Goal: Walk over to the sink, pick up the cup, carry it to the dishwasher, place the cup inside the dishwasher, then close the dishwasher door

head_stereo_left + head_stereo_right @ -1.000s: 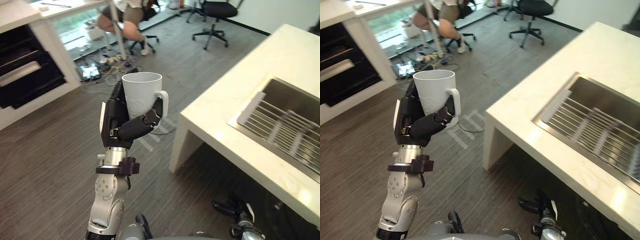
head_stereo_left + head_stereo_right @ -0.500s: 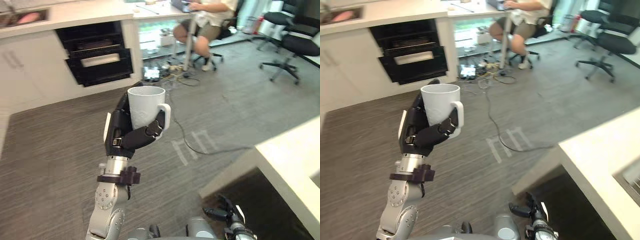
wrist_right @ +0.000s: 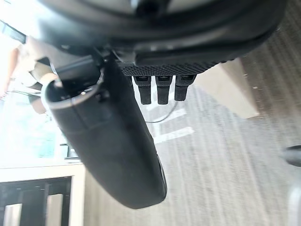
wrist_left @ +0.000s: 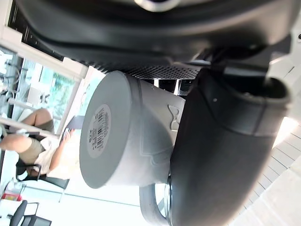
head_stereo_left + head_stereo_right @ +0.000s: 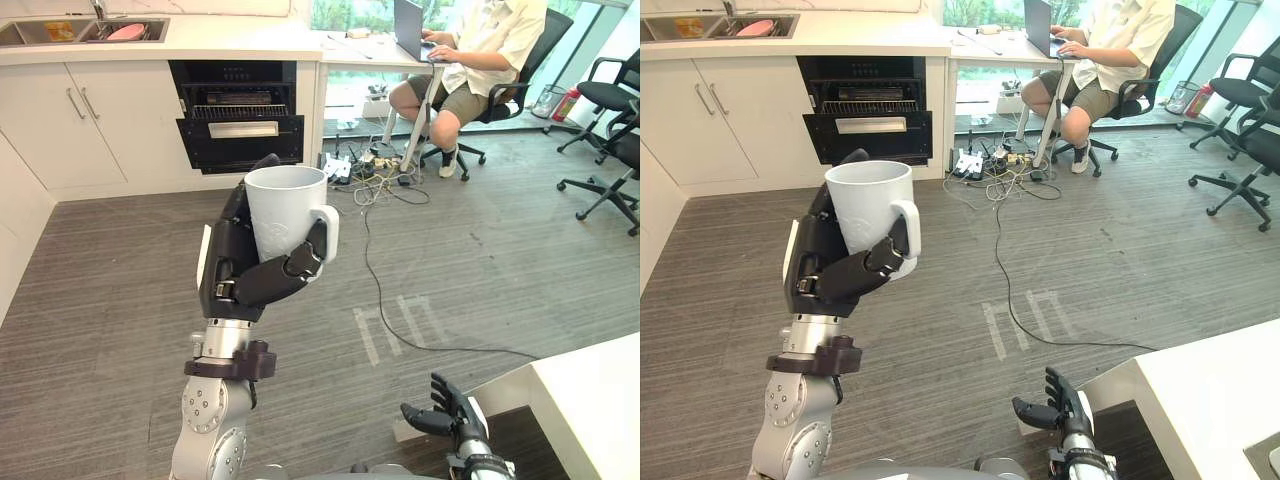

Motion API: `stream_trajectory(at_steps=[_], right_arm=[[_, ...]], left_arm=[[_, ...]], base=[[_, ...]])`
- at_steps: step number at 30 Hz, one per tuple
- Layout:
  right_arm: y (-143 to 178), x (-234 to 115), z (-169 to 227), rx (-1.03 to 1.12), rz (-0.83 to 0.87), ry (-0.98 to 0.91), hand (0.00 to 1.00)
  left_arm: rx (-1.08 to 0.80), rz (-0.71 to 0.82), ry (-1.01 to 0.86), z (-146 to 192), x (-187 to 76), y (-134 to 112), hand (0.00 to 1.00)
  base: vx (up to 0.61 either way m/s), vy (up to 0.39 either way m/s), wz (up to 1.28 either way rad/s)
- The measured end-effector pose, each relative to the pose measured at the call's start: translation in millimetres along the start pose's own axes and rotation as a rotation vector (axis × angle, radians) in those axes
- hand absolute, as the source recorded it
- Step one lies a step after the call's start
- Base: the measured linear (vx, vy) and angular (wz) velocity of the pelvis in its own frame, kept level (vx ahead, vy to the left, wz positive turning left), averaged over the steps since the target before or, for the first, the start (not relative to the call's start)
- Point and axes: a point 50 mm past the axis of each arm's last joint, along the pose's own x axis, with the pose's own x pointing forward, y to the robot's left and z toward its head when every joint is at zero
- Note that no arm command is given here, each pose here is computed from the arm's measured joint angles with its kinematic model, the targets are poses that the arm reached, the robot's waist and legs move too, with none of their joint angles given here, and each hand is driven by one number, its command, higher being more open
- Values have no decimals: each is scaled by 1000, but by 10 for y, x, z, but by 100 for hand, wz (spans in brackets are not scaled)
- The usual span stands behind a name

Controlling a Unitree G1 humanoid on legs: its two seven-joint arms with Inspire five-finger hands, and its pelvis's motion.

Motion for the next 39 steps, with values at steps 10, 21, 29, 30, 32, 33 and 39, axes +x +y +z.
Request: stream_trajectory(at_steps=[10, 21, 29, 30, 32, 33, 39], right_arm=[[42, -42, -261, -45, 29, 115, 90], [-183, -38, -369, 61, -115, 191, 90], [-359, -84, -449, 107, -233, 233, 90], [-390, -91, -452, 108, -244, 234, 90], [-490, -110, -468, 93, -281, 249, 90], [-517, -119, -481, 89, -294, 258, 90], [-393, 23, -302, 102, -220, 197, 90]], left_arm=[[55, 90, 104, -186, -108, 222, 30], [25, 65, 463, -859, -320, 192, 30], [39, 79, 418, -786, -234, 243, 30], [38, 82, 411, -775, -227, 243, 30], [37, 102, 408, -767, -235, 263, 30], [50, 107, 413, -760, -249, 297, 30], [63, 51, 400, -711, -224, 250, 30]], base=[[0, -1, -5], [31, -44, 13], [-88, -52, 86], [-75, 76, 90], [-60, 131, 59], [-18, 182, 15], [60, 204, 17]])
